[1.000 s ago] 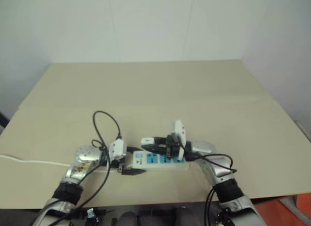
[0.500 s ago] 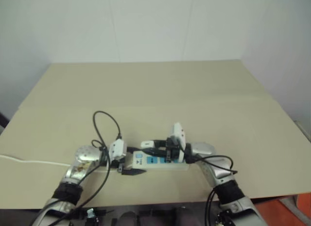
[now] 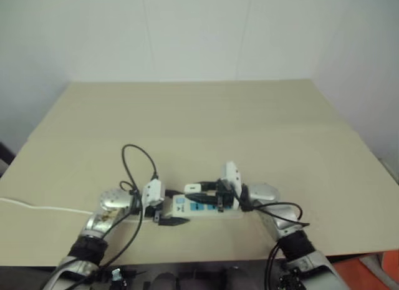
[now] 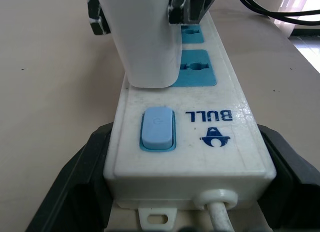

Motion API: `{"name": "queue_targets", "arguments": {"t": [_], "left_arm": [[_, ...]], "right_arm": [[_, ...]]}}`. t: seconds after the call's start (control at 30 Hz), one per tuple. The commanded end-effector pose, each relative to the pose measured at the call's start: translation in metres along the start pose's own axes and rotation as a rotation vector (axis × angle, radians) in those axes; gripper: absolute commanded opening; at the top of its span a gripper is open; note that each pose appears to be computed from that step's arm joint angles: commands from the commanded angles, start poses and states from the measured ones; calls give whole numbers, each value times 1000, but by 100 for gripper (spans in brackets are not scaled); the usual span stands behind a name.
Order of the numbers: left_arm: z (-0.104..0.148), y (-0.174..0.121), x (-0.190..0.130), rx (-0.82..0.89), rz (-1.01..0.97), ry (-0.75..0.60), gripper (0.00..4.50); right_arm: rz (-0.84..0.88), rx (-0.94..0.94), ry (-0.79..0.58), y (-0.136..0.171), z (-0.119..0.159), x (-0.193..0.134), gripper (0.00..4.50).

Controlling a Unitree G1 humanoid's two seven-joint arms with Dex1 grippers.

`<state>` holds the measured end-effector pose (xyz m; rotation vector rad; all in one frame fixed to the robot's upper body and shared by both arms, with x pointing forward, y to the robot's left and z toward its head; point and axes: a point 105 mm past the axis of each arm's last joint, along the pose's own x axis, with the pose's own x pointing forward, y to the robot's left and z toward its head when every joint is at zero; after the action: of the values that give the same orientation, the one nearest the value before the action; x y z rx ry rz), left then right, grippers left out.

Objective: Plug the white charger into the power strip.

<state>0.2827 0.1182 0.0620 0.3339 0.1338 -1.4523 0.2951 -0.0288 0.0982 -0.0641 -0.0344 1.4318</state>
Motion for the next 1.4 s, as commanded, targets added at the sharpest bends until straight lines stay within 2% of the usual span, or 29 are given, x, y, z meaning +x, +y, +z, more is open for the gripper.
{"name": "queue_targets", "arguments": {"t": [0.03, 0.33, 0.7, 1.0, 1.2, 1.4], "left_arm": [[-19, -5, -12, -67, 11, 67, 332], [-21, -7, -16, -68, 17, 78, 332], [-21, -6, -20, -59, 16, 92, 332], [-21, -5, -21, -53, 11, 97, 332], [-20, -6, -21, -52, 10, 98, 332], [-20, -7, -23, -53, 10, 100, 332]], "right_arm": [[-104, 129, 225, -8, -58, -41, 115], [-115, 179, 338, -3, -87, -63, 115], [-82, 179, 413, 0, -99, -70, 115], [8, 163, 337, 6, -85, -31, 115], [48, 169, 401, 17, -102, -36, 115], [36, 159, 376, 15, -98, -30, 115]]}}
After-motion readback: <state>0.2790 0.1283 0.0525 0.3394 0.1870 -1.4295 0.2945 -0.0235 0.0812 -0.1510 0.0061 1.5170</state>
